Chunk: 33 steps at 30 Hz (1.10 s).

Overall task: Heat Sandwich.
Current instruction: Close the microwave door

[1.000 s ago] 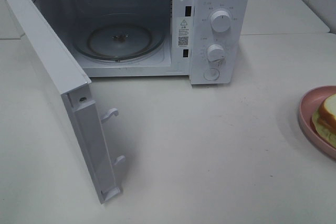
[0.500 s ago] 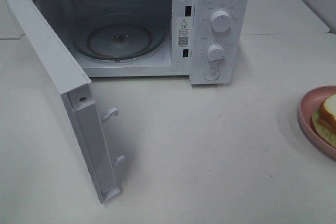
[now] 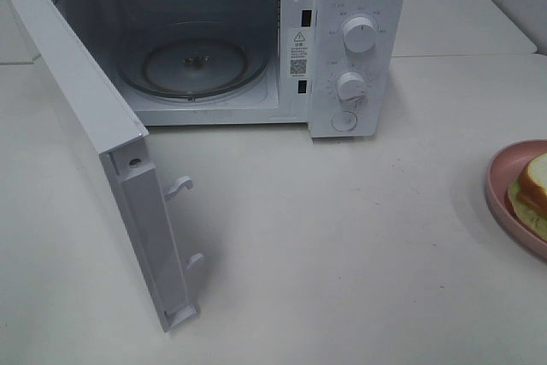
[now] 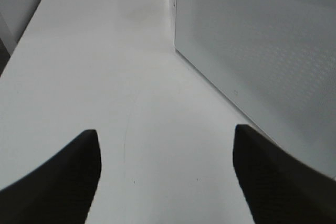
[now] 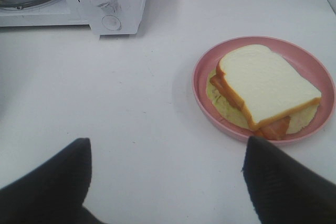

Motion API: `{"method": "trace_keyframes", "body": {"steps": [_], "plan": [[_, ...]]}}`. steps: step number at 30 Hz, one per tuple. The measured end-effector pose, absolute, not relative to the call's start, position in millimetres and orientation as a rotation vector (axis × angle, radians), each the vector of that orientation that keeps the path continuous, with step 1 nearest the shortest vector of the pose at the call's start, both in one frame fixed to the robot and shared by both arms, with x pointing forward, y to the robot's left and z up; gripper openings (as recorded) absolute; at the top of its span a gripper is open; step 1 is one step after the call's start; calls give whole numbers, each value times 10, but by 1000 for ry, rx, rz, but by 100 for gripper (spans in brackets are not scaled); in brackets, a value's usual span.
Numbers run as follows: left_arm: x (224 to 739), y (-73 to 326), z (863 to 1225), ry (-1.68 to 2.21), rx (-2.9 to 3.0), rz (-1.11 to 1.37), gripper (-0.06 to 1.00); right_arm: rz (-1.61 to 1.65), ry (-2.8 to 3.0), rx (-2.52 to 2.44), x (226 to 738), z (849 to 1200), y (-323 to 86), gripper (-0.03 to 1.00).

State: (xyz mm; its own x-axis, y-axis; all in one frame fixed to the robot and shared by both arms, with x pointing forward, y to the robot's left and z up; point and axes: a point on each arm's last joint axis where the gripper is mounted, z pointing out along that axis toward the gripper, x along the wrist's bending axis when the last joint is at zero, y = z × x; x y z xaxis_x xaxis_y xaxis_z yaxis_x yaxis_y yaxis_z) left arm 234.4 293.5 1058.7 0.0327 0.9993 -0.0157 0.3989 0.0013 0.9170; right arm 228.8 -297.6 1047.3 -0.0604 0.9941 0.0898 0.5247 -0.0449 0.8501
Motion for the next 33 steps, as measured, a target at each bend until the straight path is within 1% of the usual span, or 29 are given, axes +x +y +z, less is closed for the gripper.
{"method": "trace_keyframes", "body": {"steps": [7,13,22,28,30,31,33], "plan": [[2433,2961,10772,1338,1390,1114,65,1013,1639,1622,2288,10473,-2976,77],[2599,2984,10772,1283,1315,1178,65,1013,1639,1622,2288,10473,-2976,77],[2845,3001,10605,1223,1180,1203,65,1013,1639,1622,2288,10473,-2976,77],[3009,2985,10338,1214,1162,1130,65,1013,1639,1622,2288,10473,-2976,77],[3033,2978,10310,1207,1170,1118,65,1013,1639,1622,2288,10473,-2976,77],[3049,2970,10300,1194,1172,1111,64,1013,1639,1622,2288,10473,-2976,77],[3108,2947,10295,1166,1181,1091,55,1013,1639,1622,2288,10473,-2976,77]]}}
